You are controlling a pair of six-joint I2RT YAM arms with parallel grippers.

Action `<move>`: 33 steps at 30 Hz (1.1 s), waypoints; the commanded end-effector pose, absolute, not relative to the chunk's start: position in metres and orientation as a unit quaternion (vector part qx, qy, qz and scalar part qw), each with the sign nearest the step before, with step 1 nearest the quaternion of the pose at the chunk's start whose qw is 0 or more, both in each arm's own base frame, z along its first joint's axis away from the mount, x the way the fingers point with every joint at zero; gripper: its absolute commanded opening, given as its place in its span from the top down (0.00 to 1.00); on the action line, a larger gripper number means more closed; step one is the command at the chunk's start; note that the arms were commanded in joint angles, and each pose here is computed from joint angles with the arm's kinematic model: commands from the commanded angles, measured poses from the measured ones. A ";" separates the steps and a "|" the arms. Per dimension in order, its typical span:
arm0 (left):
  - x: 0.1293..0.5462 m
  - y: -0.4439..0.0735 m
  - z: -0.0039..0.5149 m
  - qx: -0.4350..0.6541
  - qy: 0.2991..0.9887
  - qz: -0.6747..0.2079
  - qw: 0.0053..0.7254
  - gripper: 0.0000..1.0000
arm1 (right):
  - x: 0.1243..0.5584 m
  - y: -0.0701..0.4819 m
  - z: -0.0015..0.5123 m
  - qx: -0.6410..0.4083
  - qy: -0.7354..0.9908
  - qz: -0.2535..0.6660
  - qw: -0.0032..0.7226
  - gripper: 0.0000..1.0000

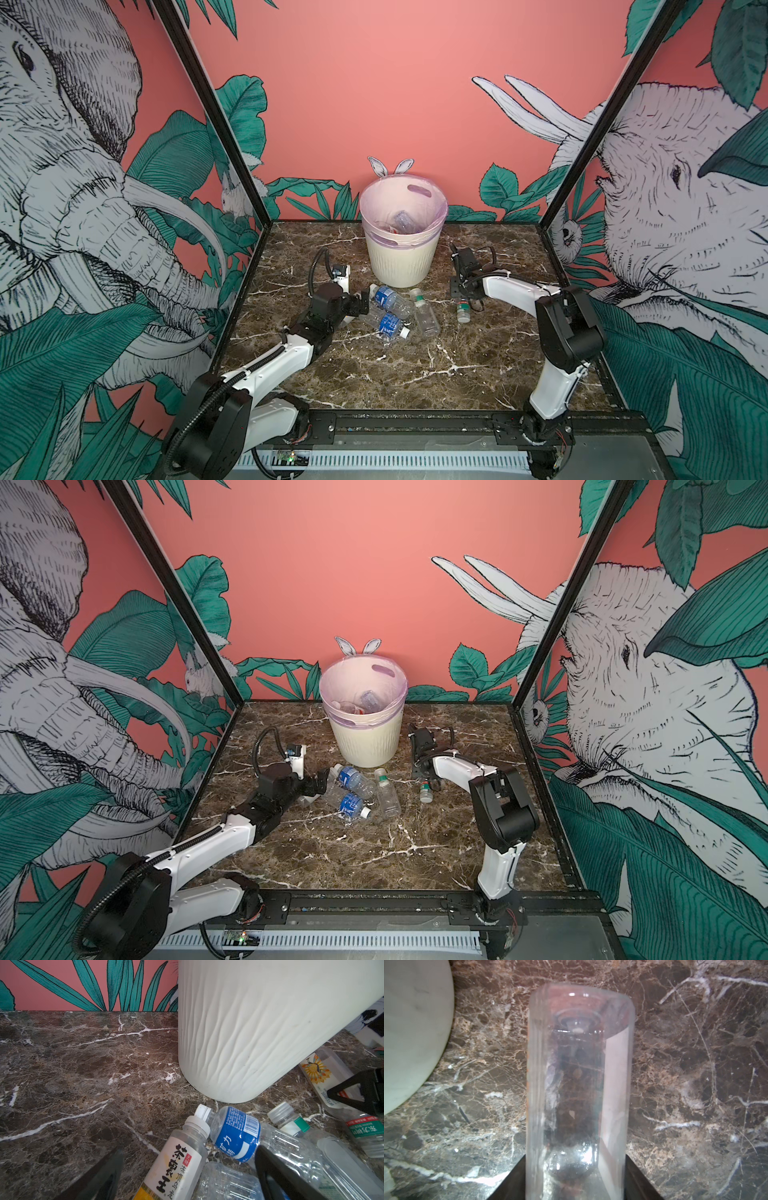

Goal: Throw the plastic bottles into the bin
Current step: 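Lift the green-label bottle upright with the right gripper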

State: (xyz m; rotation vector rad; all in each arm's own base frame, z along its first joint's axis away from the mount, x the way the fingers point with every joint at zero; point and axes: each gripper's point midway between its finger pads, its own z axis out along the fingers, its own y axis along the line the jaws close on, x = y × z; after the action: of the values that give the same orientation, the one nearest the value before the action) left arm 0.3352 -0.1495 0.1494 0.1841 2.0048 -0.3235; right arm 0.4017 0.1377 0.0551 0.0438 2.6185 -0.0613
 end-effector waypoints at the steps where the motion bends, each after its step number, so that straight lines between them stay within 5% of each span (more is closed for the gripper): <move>1: 0.339 -0.152 0.160 0.074 0.829 -0.143 0.535 0.02 | 0.395 0.143 0.060 0.001 0.963 -0.013 0.270 0.60; 10: 0.339 -0.153 0.160 0.077 0.829 -0.145 0.534 0.02 | 0.375 0.155 0.082 -0.038 0.946 0.003 0.321 0.76; 33: 0.338 -0.154 0.159 0.082 0.828 -0.146 0.535 0.02 | 0.300 0.176 0.159 -0.118 0.871 0.056 0.473 0.83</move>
State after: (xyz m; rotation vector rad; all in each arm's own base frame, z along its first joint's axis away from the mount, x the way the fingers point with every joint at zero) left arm 0.3347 -0.1510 0.1492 0.1909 2.0058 -0.3318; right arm 0.3000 0.1730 0.1423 -0.2844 2.2126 0.1365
